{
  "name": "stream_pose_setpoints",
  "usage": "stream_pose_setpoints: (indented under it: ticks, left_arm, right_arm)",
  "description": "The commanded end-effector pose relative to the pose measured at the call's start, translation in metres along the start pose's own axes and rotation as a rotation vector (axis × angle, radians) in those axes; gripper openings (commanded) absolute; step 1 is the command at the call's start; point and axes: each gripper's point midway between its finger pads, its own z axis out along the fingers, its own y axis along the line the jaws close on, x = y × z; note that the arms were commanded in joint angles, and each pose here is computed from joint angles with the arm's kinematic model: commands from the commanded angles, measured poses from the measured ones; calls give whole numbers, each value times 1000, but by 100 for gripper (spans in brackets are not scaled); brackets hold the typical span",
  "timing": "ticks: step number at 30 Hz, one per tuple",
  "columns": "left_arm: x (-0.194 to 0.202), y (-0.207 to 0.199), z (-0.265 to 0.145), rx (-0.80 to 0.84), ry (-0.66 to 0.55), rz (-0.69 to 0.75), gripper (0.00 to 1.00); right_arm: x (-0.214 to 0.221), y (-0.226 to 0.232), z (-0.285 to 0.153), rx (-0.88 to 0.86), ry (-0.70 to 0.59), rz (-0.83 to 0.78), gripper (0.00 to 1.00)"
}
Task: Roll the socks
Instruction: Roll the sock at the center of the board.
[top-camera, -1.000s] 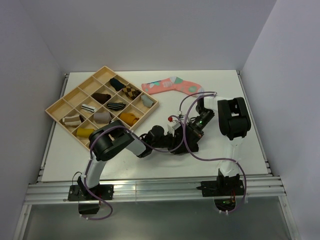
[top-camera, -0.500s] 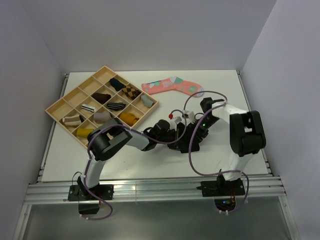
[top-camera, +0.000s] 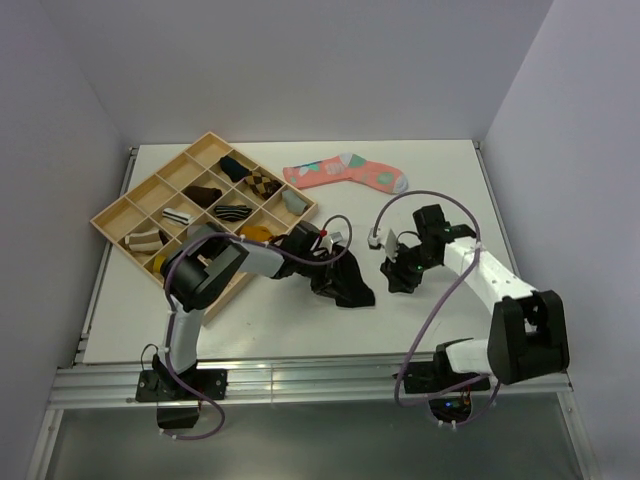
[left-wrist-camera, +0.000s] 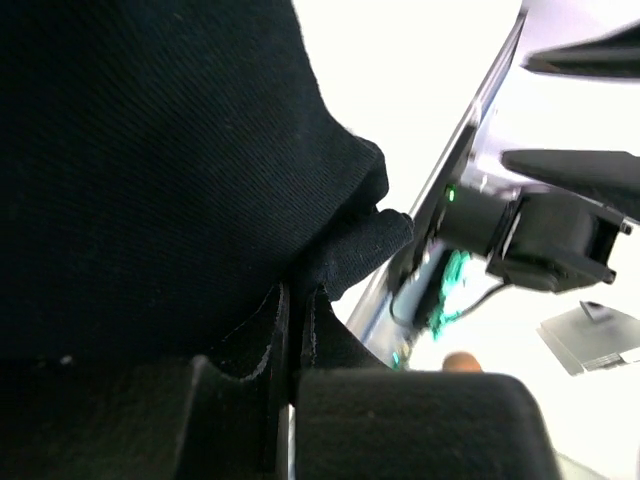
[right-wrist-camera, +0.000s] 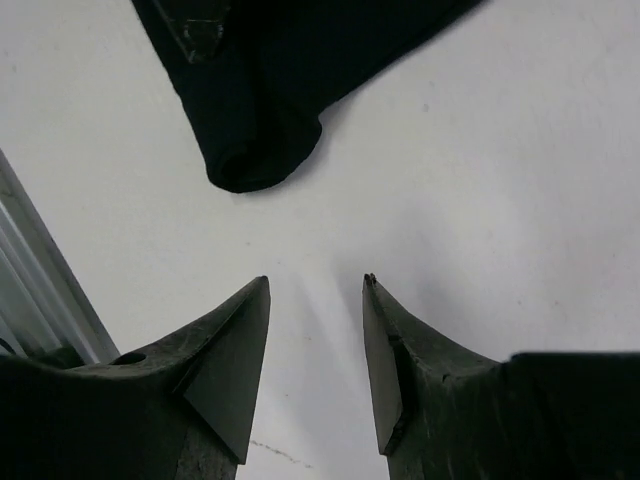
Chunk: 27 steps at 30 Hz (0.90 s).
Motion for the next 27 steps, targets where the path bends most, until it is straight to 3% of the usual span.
stream_pose_setpoints:
  ticks: [1,10,19,27]
  left_arm:
    - [39,32,-4,-96,178,-113,0]
    - [43,35,-8,-129,189,-136,0]
    - [48,36,-8,-110,198,-141,0]
    - [49,37,-7,-102,210,-141,0]
  right_arm:
    - [-14,19,-3,-15,-71,-217,50]
    - [-24,73,31,-74,-99,-538,55]
    - [-39,85,46,-39,-98,-668,55]
    - [-23,98,65,-73,-26,-718,53]
